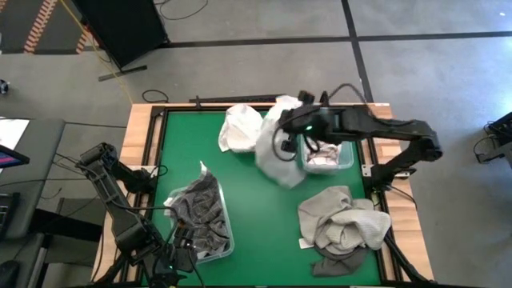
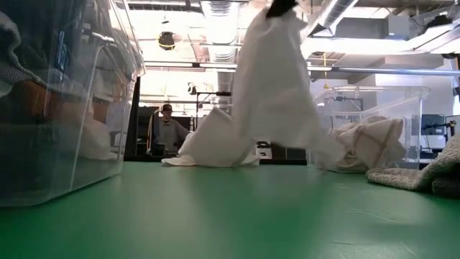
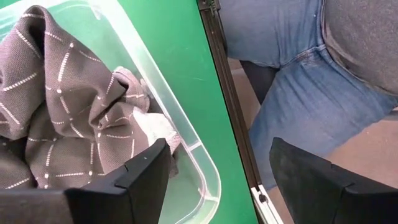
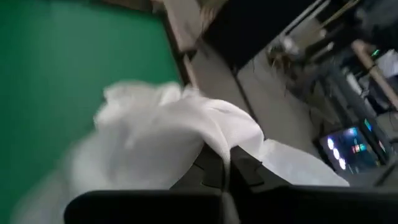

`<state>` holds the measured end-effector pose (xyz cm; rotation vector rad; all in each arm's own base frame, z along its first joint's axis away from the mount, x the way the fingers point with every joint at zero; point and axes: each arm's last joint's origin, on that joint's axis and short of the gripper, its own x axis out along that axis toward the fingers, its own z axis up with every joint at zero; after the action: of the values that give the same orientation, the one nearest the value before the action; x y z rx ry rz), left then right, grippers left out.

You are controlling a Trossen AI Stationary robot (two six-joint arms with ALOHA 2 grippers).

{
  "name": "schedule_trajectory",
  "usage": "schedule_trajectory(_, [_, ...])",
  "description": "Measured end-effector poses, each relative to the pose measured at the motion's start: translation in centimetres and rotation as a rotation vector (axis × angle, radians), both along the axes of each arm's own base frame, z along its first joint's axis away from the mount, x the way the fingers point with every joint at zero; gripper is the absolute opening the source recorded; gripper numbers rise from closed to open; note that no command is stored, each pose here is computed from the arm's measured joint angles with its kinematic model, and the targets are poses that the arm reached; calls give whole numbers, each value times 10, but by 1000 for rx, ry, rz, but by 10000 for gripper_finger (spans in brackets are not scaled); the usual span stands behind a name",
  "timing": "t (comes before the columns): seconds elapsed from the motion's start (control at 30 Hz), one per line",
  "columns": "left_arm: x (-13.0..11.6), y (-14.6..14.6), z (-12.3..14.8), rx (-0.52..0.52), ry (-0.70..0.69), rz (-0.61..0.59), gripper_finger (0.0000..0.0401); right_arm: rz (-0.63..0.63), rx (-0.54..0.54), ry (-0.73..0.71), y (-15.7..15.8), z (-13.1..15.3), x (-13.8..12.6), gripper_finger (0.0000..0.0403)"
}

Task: Sort towels by color in basket
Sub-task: Put the white towel into the top transparent bin

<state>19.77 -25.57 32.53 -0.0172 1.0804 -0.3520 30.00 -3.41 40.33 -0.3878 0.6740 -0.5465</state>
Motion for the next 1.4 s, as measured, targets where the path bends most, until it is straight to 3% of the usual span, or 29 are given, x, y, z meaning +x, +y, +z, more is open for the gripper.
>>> schedule_trajectory(0.13, [0,1,0,16,-3,6,264,116,67,-73,-2,12,-8,19])
schedule_trajectory(0.23, [-1,2,-1,29,-4,11,264,227,169,-46,-2,2,2,19])
schedule_trajectory(0.4, [-1,2,-1,32,-5,12,264,285,267,151,1,-43,35,29])
schedule_trajectory(0.57, [-1,2,-1,31,-5,17,264,344,395,397,3,-109,70,26])
schedule_trajectory(0.77, [-1,2,-1,32,-4,18,264,358,424,569,6,-170,97,25])
schedule_trajectory(1.0, [-1,3,-1,38,-3,22,264,312,474,616,0,-191,103,31])
schedule_trajectory(1.17, [-1,3,-1,43,-10,27,264,298,484,605,1,-191,103,93])
schedule_trajectory(1.4, [0,3,-1,43,-11,35,264,288,496,617,7,-205,99,268])
